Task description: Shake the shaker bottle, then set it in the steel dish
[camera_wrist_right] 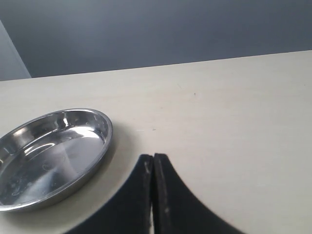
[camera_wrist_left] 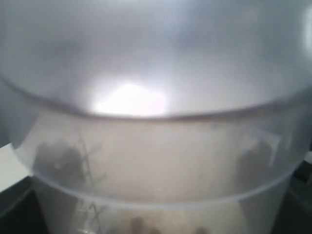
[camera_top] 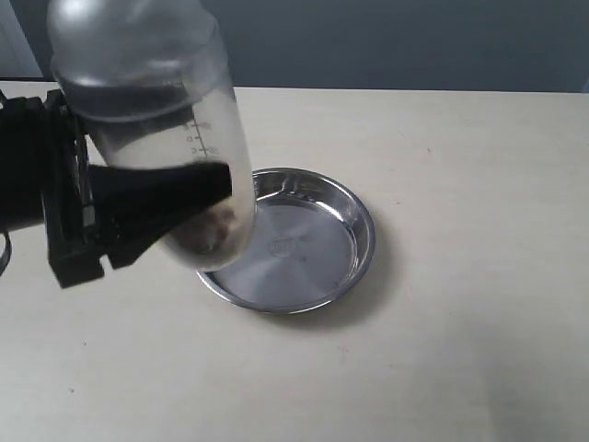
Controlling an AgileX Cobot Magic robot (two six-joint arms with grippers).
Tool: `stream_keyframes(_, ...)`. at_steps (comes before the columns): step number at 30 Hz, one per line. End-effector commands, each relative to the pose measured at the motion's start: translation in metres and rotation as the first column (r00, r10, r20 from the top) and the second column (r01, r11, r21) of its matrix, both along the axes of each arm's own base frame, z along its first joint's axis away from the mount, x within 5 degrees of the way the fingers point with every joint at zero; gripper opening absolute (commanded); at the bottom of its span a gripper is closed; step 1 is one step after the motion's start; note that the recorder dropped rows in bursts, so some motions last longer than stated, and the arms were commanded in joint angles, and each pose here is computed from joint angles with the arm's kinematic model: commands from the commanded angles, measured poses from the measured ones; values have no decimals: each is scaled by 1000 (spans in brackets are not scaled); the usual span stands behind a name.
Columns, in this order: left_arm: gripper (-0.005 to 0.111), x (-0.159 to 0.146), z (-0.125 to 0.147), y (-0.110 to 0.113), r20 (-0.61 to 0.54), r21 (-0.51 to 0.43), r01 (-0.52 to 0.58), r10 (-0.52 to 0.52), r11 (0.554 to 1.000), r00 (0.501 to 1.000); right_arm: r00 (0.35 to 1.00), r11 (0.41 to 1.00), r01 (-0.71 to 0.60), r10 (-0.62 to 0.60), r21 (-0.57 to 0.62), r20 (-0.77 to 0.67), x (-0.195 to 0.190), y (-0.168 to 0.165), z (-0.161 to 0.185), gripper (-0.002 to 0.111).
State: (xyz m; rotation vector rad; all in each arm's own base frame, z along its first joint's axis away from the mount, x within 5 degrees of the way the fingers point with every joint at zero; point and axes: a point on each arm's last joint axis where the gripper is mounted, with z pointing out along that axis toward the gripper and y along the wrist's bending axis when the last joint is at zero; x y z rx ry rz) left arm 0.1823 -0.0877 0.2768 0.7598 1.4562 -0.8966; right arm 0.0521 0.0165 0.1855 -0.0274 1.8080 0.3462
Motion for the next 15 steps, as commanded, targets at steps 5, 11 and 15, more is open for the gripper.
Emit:
stream_keyframes(5, 0, 34, -2, 33, -267, -86, -516, 480, 852, 836, 1000, 1000, 1, -1, 0, 12, 0, 0, 1, -1)
stream_keyframes(11, 0, -7, 11, -3, 66, -70, 90, -85, 993, 994, 1000, 1000, 1, -1, 0, 12, 0, 0, 1, -1)
stream_keyframes(15, 0, 16, -1, 11, -37, 26, -213, 214, 977, 976, 1000, 1000, 1, -1, 0, 12, 0, 0, 1, -1)
